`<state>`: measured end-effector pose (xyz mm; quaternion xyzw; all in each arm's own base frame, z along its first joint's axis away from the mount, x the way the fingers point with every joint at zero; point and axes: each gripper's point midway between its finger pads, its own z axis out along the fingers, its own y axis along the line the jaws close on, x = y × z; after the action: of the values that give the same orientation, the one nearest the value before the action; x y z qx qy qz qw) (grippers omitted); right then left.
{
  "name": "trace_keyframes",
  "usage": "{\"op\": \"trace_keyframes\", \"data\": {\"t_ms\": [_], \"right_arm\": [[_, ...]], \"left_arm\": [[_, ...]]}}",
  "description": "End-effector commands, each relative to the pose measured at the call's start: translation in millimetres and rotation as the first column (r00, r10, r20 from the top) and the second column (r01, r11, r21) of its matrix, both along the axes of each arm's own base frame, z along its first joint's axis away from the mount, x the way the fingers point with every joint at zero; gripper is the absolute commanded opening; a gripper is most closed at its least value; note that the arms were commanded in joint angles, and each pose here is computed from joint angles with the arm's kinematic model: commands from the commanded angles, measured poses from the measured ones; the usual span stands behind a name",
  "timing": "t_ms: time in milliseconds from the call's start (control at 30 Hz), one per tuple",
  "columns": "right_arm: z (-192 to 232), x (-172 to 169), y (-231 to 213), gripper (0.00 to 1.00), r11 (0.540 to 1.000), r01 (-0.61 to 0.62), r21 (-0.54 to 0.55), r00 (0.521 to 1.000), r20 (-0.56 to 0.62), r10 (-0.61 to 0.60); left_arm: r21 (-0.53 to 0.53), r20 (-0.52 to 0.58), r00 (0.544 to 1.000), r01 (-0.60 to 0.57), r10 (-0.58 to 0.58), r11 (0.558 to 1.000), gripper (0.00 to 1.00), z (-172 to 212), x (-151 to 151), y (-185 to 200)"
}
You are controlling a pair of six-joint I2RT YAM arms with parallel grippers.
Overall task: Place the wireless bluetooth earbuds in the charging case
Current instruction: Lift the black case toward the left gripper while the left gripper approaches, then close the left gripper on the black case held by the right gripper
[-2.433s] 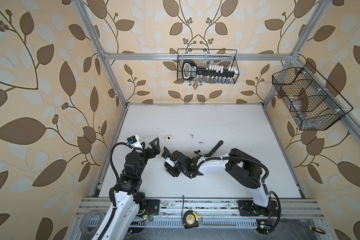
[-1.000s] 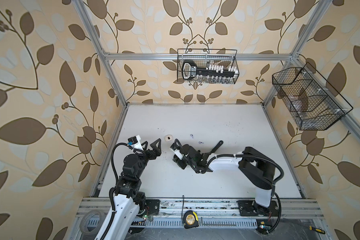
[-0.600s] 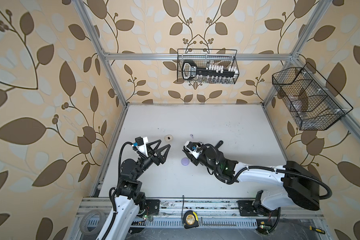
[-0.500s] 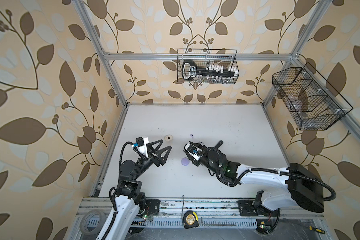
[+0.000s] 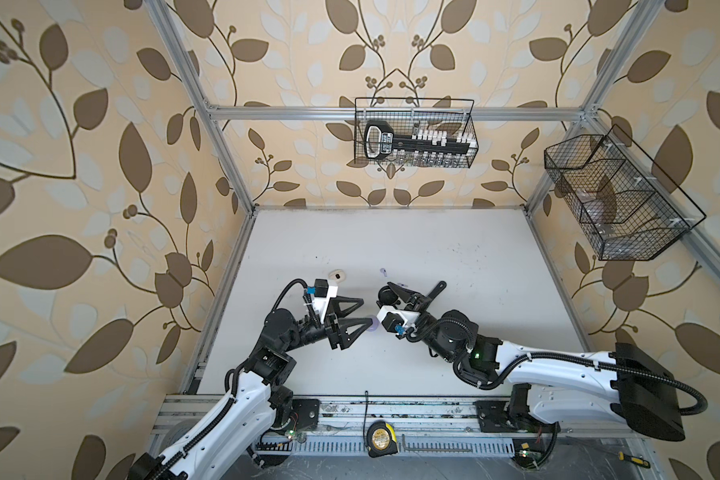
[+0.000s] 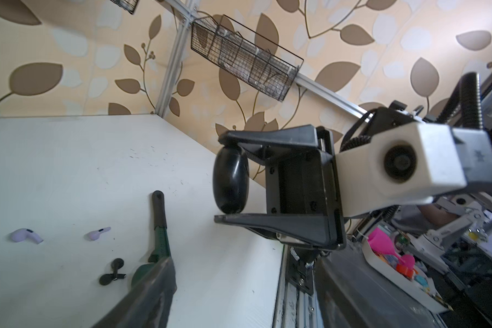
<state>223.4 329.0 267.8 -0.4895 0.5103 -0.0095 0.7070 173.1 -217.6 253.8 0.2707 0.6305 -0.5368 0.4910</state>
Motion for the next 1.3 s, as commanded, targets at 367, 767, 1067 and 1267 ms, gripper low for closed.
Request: {"op": "trace_keyframes", "data": {"t_ms": [367,767,1067,1267], "right_arm": [[-14.7,-26.2,20.6,0.15,0.990,-0.069,-0.126,0.995,0.059,0.077],[-13.7,-35.3,29.6,0.17,0.984,-0.117,-0.137,0.991,0.054,0.125],[-13.1,-32.3,35.9,0.17,0.982,-0.114,-0.150,0.990,0.060,0.125],[-11.3,-33.2,37.3,0.17,0.981,-0.123,-0.148,0.989,0.061,0.133]], "left_arm": [[0.043,0.103,0.995,-0.008,0.004,0.999,0.63,13.9,1.1,-2.5],[0.054,0.082,0.996,0.012,-0.016,0.998,0.46,11.7,3.4,-6.4],[0.062,0.065,0.997,0.045,-0.049,0.997,0.41,9.3,2.7,-11.2],[0.065,0.064,0.996,0.061,-0.065,0.996,0.37,9.7,1.6,-13.5]]}}
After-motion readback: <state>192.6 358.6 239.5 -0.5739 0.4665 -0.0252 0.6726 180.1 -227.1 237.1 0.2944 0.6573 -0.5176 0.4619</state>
